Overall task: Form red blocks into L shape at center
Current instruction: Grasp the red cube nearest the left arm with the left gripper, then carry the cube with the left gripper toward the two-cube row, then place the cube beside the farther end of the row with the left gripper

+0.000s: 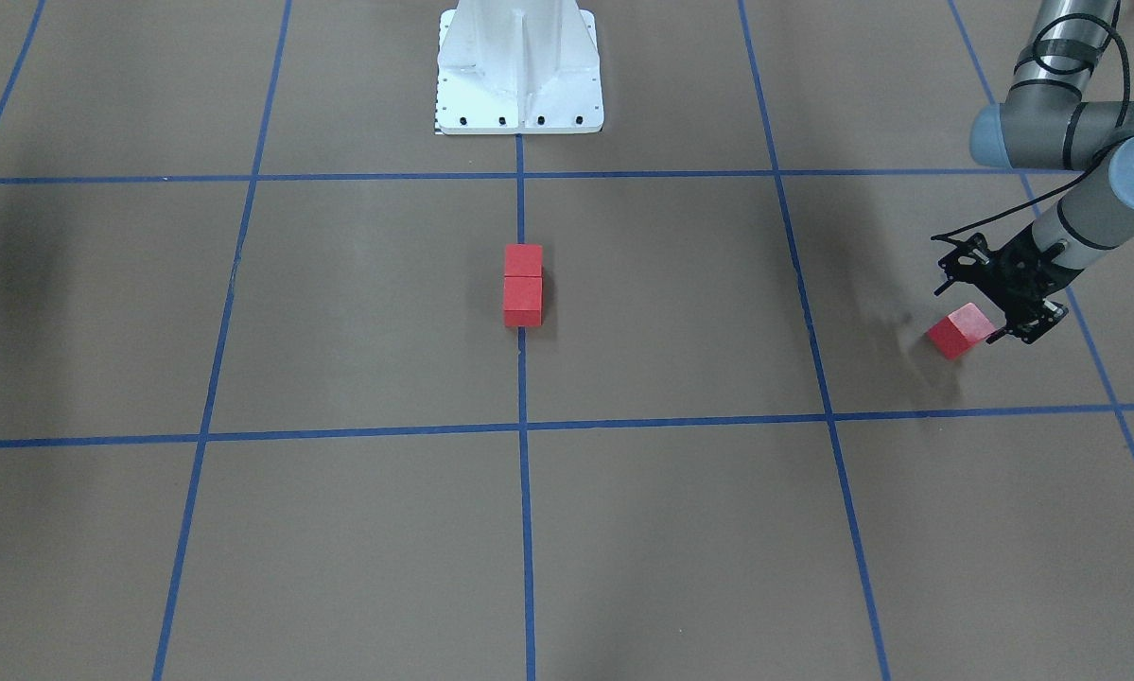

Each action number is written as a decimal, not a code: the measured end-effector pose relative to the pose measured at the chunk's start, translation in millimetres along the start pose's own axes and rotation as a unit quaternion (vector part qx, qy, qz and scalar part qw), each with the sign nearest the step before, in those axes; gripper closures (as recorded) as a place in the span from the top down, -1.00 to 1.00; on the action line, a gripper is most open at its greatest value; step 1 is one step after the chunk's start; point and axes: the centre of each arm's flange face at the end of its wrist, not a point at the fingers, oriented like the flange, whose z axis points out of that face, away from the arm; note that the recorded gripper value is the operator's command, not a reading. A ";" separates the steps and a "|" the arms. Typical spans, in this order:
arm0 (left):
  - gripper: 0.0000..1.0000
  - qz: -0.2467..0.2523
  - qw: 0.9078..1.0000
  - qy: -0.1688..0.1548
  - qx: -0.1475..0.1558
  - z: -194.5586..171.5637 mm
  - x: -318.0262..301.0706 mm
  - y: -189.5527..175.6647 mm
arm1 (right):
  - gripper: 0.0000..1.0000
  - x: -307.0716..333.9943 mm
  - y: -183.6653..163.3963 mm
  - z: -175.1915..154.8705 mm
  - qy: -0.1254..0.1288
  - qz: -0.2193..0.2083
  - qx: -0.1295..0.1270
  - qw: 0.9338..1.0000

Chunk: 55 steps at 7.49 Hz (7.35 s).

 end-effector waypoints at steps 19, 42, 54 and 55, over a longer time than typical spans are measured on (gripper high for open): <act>-1.00 0.109 0.985 -0.069 0.113 -116.0 78.3 -256.6 | 0.98 -3.3 -7.1 -7.8 0.001 0.001 0.007 1.000; -0.76 0.417 0.908 0.033 -0.022 17.6 333.0 -414.0 | 0.98 0.9 -2.4 -5.5 0.001 0.006 0.005 1.000; -0.55 0.412 0.910 0.034 -0.019 37.5 330.9 -418.6 | 0.98 1.0 -1.5 -5.5 0.001 0.006 0.005 1.000; -0.35 0.412 0.910 0.034 -0.019 37.7 330.8 -418.7 | 0.98 0.8 -1.5 -5.6 0.000 0.006 0.005 1.000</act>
